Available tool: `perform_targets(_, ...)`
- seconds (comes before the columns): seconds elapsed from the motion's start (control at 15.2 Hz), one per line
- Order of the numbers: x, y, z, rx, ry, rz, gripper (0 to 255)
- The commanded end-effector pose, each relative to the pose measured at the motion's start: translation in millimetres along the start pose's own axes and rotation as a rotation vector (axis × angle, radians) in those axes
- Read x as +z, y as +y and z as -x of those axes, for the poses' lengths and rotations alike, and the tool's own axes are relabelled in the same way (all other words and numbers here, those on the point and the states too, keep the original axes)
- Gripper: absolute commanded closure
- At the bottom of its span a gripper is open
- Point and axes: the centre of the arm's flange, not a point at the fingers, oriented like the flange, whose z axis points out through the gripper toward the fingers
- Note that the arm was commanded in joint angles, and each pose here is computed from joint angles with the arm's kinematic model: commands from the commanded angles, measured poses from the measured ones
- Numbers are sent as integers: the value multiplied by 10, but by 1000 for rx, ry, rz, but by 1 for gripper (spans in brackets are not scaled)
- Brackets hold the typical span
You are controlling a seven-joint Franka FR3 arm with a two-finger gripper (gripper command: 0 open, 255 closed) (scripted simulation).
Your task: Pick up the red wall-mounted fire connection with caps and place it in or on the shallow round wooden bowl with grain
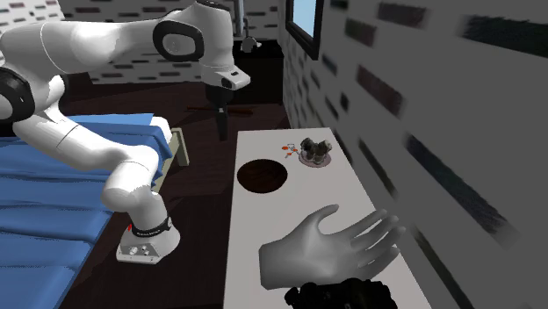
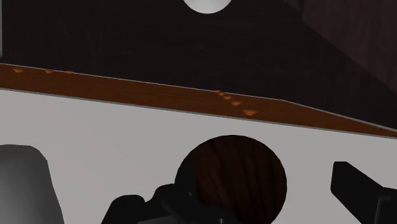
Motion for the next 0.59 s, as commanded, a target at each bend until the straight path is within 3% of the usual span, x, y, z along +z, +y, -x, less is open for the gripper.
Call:
perform_targets(0.0, 0, 0, 0, 0, 0, 0, 0)
perform_targets(0.53, 376, -615, -810, 95, 19, 56, 0)
